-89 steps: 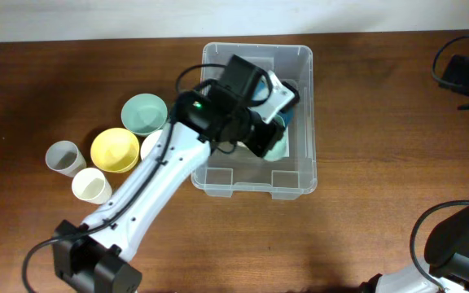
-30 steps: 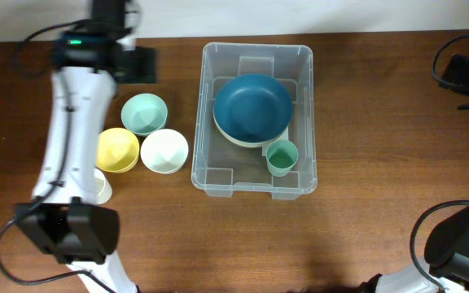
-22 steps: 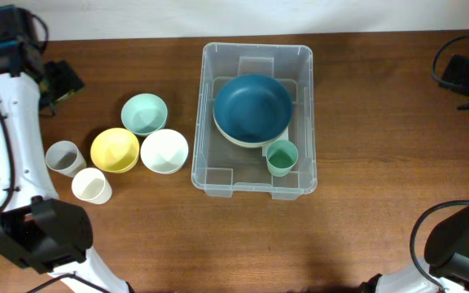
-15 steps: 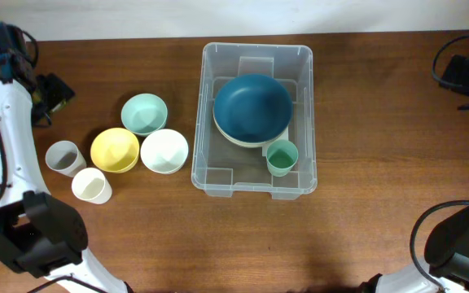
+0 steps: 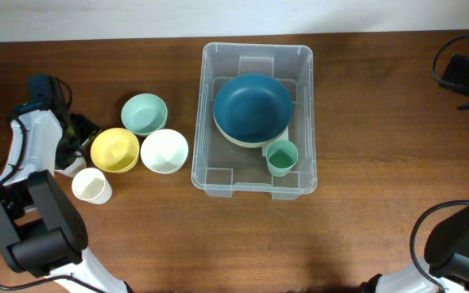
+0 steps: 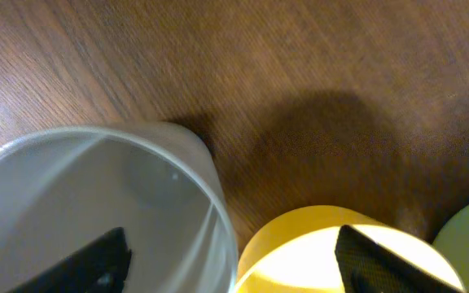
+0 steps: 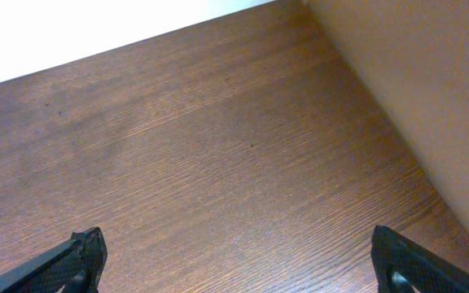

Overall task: Pack container
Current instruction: 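Move the left gripper to the grey cup and grasp its rim, then carry the grey cup into the container and release it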

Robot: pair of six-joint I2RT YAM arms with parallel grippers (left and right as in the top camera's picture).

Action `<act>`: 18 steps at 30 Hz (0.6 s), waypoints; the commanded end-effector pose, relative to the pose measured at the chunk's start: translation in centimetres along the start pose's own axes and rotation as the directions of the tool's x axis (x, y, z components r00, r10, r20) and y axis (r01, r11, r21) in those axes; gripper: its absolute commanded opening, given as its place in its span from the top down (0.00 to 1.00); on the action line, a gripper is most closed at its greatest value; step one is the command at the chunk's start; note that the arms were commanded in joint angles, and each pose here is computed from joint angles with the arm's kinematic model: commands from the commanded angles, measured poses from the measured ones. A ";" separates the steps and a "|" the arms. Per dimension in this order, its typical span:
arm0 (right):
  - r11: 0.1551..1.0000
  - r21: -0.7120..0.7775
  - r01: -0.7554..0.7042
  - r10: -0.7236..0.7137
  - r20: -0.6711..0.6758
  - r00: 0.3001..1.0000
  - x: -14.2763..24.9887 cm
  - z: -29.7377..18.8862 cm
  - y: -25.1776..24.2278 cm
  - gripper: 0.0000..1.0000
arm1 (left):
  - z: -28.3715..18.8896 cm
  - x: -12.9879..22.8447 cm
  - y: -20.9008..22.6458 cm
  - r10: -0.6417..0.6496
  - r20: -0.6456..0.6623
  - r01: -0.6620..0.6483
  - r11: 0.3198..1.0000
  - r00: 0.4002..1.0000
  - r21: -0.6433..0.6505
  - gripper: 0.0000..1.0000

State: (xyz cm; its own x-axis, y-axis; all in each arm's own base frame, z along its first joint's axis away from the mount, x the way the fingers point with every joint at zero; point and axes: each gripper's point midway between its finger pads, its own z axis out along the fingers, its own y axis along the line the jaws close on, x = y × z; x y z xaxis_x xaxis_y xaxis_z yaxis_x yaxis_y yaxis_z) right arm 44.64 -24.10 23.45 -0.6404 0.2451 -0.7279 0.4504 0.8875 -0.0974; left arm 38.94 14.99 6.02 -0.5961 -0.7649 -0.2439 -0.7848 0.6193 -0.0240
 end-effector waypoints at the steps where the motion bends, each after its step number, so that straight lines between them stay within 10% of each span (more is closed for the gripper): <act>1: 1.000 0.016 -0.014 0.014 0.002 1.000 -0.1 0.1 -0.5 0.01 | -0.3 -0.6 0.5 -0.014 0.036 0.015 1.000 0.999 -0.014 0.34; 11: 1.000 0.016 -0.014 0.014 0.002 1.000 -0.1 0.1 -0.5 0.01 | -0.4 -1.5 1.4 -0.017 0.078 0.022 0.998 0.997 -0.061 0.98; 18: 1.000 0.016 -0.014 0.014 0.002 1.000 -0.1 0.1 -0.5 0.01 | -1.9 -3.6 0.2 0.143 0.133 -0.139 0.989 0.981 -0.041 0.99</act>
State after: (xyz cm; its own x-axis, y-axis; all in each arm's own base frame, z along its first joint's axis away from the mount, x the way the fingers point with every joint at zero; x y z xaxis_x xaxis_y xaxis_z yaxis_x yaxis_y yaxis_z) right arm 44.63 -24.11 23.45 -0.6404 0.2451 -0.7279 0.4506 0.8874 -0.0977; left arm 39.23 16.52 6.29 -0.6021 -0.7351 -0.3116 -0.7790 0.6264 0.0277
